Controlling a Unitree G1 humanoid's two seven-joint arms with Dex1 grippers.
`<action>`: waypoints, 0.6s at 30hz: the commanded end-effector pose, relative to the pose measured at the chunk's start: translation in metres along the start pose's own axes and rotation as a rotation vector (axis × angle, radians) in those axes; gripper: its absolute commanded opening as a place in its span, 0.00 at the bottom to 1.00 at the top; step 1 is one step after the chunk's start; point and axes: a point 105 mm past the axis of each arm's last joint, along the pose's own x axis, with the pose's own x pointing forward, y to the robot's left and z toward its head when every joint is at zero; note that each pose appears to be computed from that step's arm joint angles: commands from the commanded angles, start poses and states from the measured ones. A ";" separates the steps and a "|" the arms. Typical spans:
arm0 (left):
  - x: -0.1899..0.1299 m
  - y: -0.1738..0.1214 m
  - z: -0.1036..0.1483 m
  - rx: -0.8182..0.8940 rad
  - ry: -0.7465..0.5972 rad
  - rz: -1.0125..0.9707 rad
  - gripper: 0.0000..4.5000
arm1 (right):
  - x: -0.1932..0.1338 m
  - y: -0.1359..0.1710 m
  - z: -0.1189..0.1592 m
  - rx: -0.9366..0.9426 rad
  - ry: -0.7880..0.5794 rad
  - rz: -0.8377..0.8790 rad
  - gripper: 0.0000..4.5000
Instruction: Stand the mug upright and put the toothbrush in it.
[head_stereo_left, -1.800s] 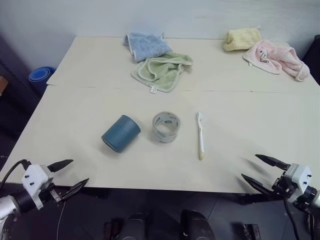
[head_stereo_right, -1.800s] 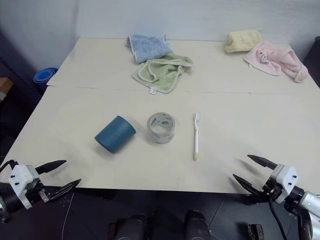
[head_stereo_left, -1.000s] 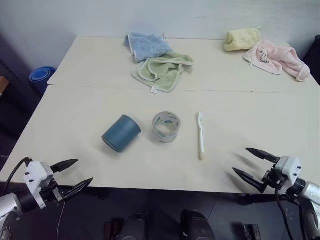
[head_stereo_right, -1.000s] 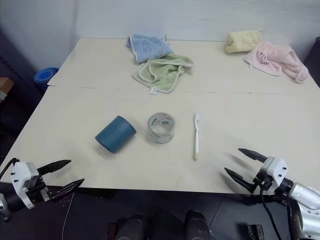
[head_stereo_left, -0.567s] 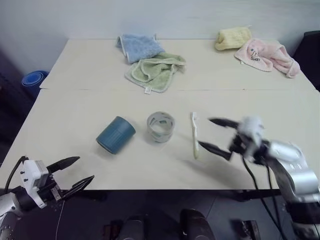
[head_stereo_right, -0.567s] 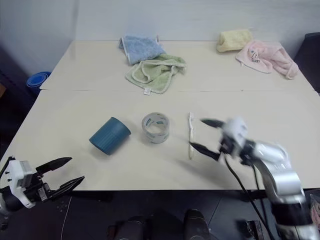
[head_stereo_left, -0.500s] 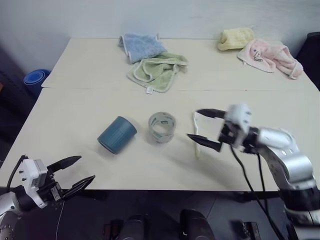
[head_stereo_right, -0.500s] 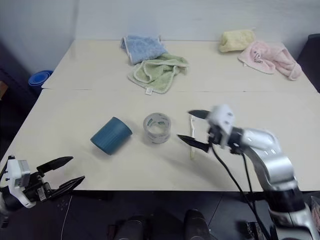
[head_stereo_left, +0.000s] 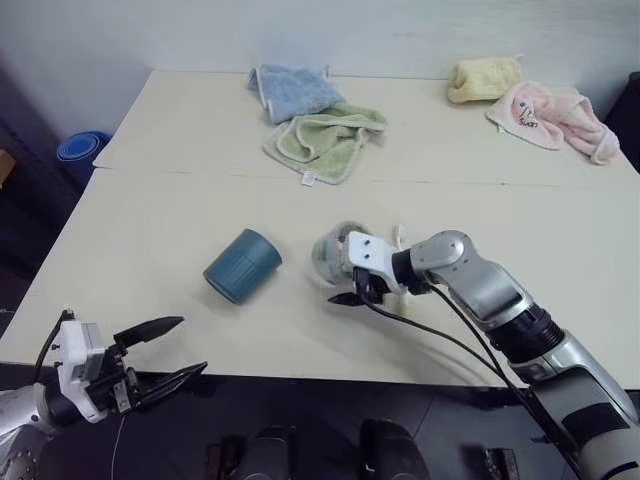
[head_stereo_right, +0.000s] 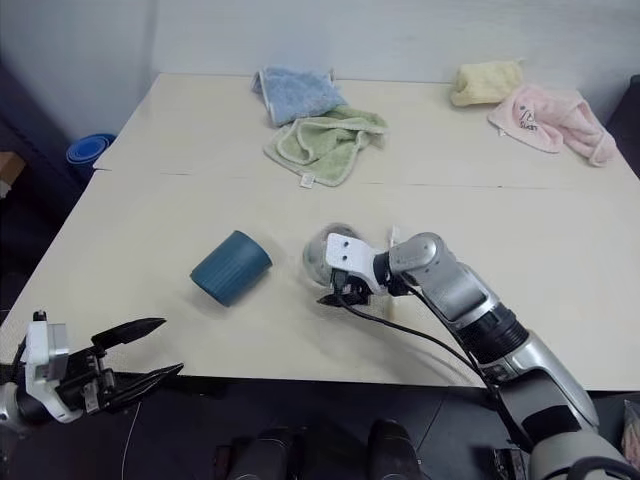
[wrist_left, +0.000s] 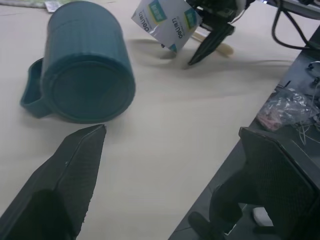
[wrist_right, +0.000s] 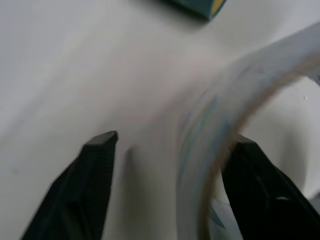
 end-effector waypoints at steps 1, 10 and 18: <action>0.004 -0.006 0.006 0.024 -0.029 -0.023 1.00 | -0.009 -0.006 0.011 -0.056 -0.053 -0.018 0.42; 0.008 0.001 0.002 0.004 -0.057 -0.038 1.00 | -0.130 -0.014 0.041 0.129 -0.563 -0.107 0.03; 0.022 -0.001 0.012 0.035 -0.088 -0.104 1.00 | -0.233 -0.022 -0.087 0.479 0.019 -0.392 0.03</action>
